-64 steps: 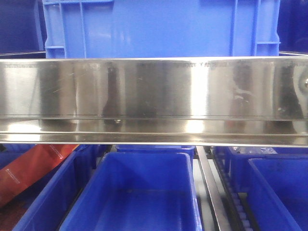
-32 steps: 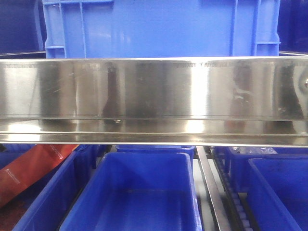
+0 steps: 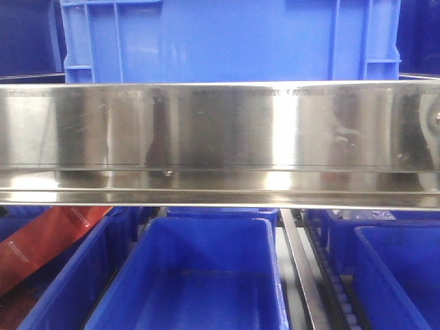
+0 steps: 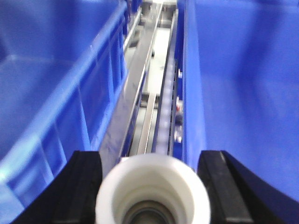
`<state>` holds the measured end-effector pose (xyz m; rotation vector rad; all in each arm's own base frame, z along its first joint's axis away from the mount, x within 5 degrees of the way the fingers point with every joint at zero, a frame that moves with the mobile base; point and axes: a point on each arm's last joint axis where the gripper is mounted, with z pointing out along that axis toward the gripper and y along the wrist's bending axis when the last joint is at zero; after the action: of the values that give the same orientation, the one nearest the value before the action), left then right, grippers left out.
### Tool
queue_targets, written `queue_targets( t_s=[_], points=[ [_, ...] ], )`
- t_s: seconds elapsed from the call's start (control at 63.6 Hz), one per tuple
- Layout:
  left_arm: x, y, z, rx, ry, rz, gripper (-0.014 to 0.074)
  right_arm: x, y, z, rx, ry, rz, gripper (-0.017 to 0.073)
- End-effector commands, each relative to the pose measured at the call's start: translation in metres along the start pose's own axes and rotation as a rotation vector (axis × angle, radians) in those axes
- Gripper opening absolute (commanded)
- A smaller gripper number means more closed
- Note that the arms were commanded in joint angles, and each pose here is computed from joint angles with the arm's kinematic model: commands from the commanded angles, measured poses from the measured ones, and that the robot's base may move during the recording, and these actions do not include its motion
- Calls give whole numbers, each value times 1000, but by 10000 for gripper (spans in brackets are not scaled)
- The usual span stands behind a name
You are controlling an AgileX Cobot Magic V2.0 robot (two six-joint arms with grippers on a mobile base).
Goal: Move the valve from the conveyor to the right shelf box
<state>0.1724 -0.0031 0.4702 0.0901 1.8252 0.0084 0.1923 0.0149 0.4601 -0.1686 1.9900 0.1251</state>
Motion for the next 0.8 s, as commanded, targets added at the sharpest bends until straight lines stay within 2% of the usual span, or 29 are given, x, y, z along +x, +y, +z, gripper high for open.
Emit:
queue_targets(
  t_s=[0.0, 0.189, 0.424, 0.566, 0.786],
  points=[
    [-26, -8, 5, 47, -92, 2, -111, -29, 5, -15, -6, -148, -30, -154],
    [-62, -39, 39, 190, -123, 33, -111, -74, 30, -15, -125, -250, -84, -154],
    [-77, -94, 103, 343, -79, 60, -111, -106, 73, 34, -278, -277, -126, -154],
    [-67, -126, 142, 399, -13, 81, -111, -107, 95, 79, -325, -226, -138, -154],
    [-32, -147, 194, 421, 126, 81, -111, -81, 110, 155, -341, -63, -136, -154]
  ],
)
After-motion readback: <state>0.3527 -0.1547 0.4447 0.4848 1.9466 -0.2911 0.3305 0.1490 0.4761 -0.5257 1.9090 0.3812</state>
